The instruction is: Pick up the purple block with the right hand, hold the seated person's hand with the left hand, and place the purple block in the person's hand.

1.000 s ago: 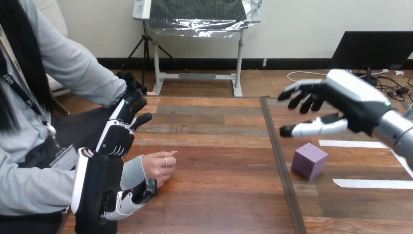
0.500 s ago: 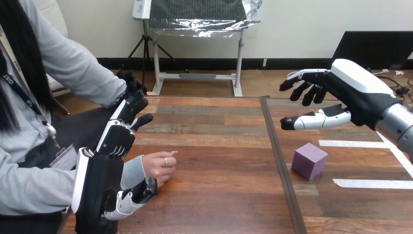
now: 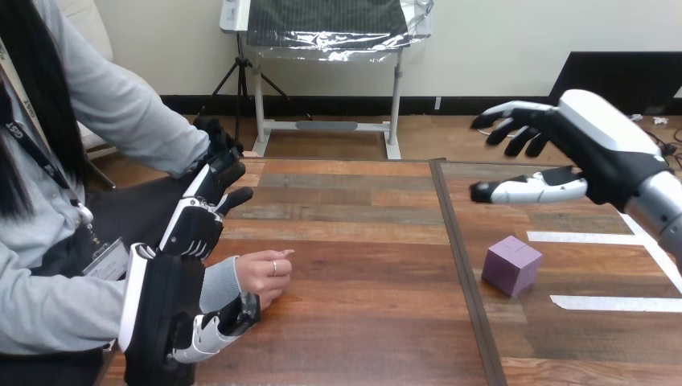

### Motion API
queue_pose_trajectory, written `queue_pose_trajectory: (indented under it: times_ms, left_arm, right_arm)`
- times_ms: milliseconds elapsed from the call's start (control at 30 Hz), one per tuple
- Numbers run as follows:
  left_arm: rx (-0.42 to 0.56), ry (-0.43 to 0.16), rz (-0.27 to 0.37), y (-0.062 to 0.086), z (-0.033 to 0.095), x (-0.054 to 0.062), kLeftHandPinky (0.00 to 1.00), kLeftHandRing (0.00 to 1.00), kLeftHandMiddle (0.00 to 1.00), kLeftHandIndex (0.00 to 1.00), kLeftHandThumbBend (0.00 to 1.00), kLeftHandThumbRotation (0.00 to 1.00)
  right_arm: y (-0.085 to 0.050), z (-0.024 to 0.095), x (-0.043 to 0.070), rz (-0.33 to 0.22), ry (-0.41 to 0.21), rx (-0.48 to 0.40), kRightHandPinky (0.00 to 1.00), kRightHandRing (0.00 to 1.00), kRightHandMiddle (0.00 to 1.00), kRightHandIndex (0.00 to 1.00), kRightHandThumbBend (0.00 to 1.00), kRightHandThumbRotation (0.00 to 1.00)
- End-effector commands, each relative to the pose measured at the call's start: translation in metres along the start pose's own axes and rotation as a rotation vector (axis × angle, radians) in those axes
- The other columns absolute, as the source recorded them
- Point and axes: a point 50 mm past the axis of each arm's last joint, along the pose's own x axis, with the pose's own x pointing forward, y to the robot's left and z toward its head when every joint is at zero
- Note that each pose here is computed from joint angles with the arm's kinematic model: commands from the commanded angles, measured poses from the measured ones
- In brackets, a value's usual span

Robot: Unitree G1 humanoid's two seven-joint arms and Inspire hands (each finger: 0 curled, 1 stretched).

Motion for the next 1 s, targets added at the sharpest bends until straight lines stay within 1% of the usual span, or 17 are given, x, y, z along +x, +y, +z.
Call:
queue_pose_trajectory:
  times_ms: [0,133,267,400,567,667,800,967]
  left_arm:
    - [-0.005,-0.064,-0.017,-0.001,0.001,0.020,0.83,0.90,0.92,0.89,1.00,0.74]
    - [-0.005,-0.063,-0.022,-0.001,0.001,0.020,0.84,0.91,0.92,0.89,1.00,0.74]
    - [0.000,-0.069,-0.022,-0.002,0.001,0.021,0.84,0.91,0.92,0.89,1.00,0.74]
    - [0.002,-0.072,-0.027,-0.002,0.001,0.021,0.84,0.91,0.92,0.89,1.00,0.74]
    - [0.000,-0.074,-0.021,-0.003,0.001,0.020,0.84,0.90,0.92,0.89,1.00,0.75]
    - [0.000,-0.074,-0.016,-0.004,0.001,0.020,0.84,0.90,0.92,0.89,1.00,0.75]
    - [-0.002,-0.072,-0.019,-0.004,0.002,0.020,0.83,0.90,0.92,0.89,1.00,0.75]
    - [-0.003,-0.070,-0.023,-0.004,0.002,0.019,0.83,0.90,0.92,0.89,1.00,0.75]
  right_arm:
    - [-0.017,-0.003,0.010,-0.108,0.026,0.016,0.74,0.81,0.79,0.82,1.00,0.72]
    - [-0.013,-0.007,0.013,-0.132,0.061,0.042,0.74,0.82,0.80,0.84,1.00,0.72]
    - [-0.009,-0.011,0.016,-0.141,0.083,0.045,0.73,0.82,0.81,0.84,1.00,0.71]
    - [-0.002,-0.016,0.019,-0.141,0.126,0.056,0.73,0.82,0.81,0.85,1.00,0.71]
    - [0.006,-0.020,0.021,-0.145,0.161,0.065,0.73,0.83,0.82,0.86,1.00,0.71]
    - [0.011,-0.022,0.022,-0.148,0.184,0.086,0.73,0.83,0.82,0.86,1.00,0.70]
    - [0.019,-0.024,0.024,-0.139,0.225,0.115,0.74,0.84,0.83,0.87,1.00,0.67]
    - [0.026,-0.026,0.026,-0.132,0.265,0.125,0.75,0.86,0.84,0.87,1.00,0.66]
